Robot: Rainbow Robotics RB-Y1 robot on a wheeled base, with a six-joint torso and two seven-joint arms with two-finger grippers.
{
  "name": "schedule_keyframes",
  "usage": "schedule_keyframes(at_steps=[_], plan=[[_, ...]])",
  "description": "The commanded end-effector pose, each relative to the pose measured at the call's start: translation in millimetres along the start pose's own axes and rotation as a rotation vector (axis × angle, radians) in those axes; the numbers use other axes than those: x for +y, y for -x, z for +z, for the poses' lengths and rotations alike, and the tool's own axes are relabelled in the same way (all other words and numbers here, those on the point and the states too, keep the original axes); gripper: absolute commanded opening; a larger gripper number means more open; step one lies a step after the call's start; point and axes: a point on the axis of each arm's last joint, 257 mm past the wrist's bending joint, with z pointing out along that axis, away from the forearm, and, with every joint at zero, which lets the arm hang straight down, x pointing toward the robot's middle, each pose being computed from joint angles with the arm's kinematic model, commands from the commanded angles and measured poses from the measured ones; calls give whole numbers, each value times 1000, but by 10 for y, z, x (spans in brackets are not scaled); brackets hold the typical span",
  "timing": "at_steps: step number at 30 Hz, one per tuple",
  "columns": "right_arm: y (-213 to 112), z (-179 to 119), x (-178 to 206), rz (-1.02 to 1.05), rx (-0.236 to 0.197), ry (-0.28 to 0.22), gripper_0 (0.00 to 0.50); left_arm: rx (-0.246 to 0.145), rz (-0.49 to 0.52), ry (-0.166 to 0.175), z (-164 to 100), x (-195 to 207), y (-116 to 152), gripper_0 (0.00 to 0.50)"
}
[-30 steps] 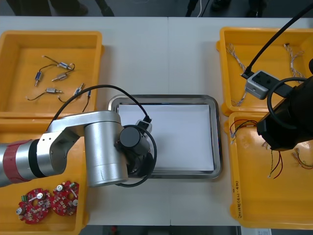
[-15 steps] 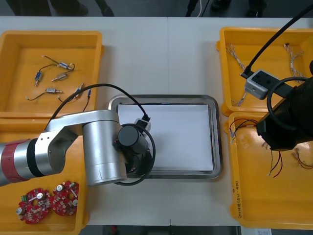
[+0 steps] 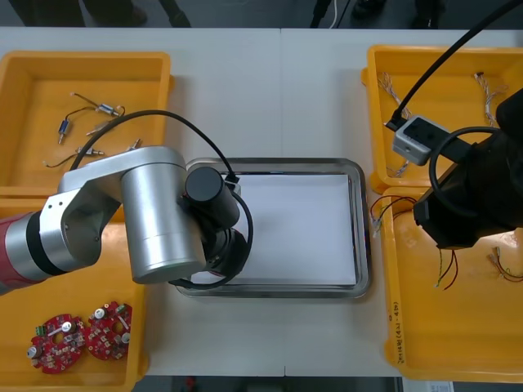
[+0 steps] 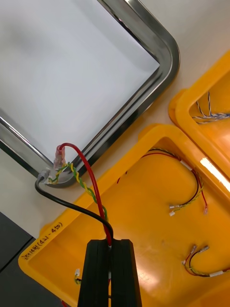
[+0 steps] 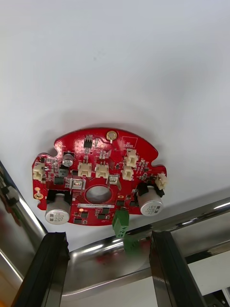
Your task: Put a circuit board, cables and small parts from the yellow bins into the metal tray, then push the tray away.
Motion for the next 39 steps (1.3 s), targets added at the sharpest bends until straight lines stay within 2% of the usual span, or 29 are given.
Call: schedule_keyframes(at_steps=[1, 6, 10, 12, 16, 19, 20, 23, 28, 32, 37, 39], plan=[[204, -33, 74, -110, -32, -37, 0, -14, -74, -7, -214, 124, 128, 500], [398, 74, 298, -164, -36, 6, 0, -12, -126, -4, -514, 348, 338, 500], [517, 136, 417, -199, -41, 19, 0, -12, -177, 1, -723, 530, 447, 500], [572, 175, 486, -223, -39, 27, 0, -12, -189, 11, -827, 636, 490, 500], [695, 310, 684, -268, -26, 65, 0, -11, -183, 53, -1049, 937, 551, 500], [771, 370, 749, -302, -31, 74, 0, -42, -189, 46, -1166, 1041, 667, 500], [816, 412, 755, -355, -31, 73, 0, -67, -197, 40, -1254, 1131, 758, 500], [850, 477, 741, -440, -21, 80, 0, -85, -224, 25, -1339, 1308, 843, 500], [859, 547, 690, -555, -6, 84, 0, -102, -269, 29, -1415, 1733, 896, 500], [857, 623, 657, -647, 7, 64, 0, -101, -275, 65, -1431, 2094, 873, 500], [856, 780, 649, -721, 30, 1, 0, -86, -269, 151, -1440, 2529, 827, 500], [870, 831, 690, -724, 33, -1, 0, -83, -264, 184, -1448, 2664, 819, 500]])
